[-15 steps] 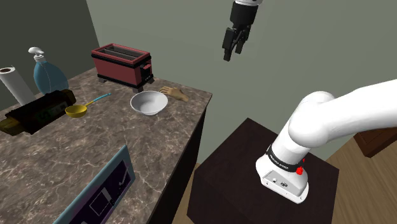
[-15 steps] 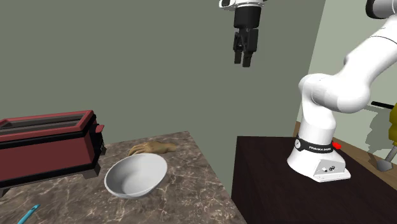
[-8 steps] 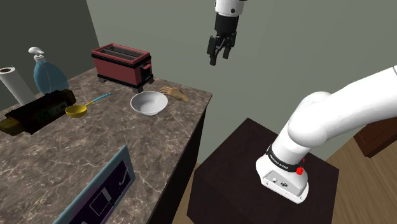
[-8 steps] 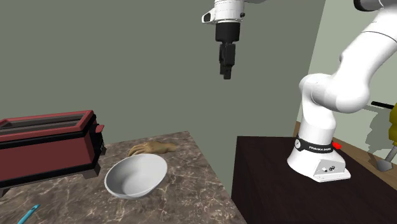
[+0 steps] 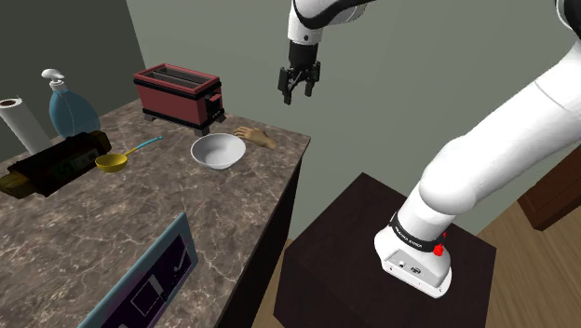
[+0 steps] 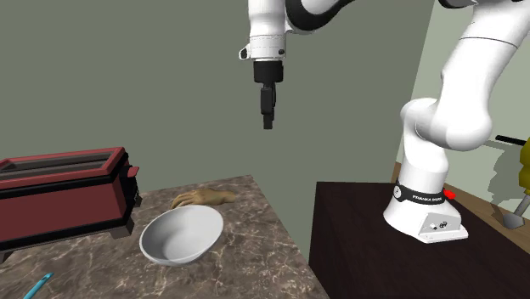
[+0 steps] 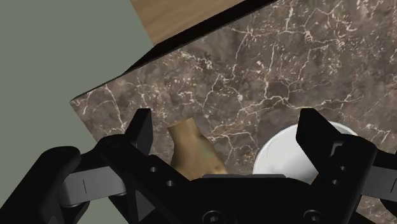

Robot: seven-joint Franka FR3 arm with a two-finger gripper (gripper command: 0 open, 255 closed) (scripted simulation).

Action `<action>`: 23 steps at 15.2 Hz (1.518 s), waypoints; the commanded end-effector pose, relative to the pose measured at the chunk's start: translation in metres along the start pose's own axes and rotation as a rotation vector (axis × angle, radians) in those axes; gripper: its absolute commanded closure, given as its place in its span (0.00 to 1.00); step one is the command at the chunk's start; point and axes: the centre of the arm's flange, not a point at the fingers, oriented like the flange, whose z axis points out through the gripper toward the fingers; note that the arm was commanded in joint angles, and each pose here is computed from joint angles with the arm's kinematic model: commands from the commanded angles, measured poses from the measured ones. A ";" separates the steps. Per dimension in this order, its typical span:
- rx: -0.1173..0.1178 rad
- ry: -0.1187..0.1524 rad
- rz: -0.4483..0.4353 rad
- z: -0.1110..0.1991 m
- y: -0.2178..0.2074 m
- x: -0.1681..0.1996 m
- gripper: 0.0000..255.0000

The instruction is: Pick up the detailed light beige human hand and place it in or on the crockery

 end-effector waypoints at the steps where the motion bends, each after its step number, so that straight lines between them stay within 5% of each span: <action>1: 0.003 -0.006 0.025 0.020 0.000 0.024 0.00; 23: 0.035 -0.076 0.296 0.207 0.061 0.248 0.00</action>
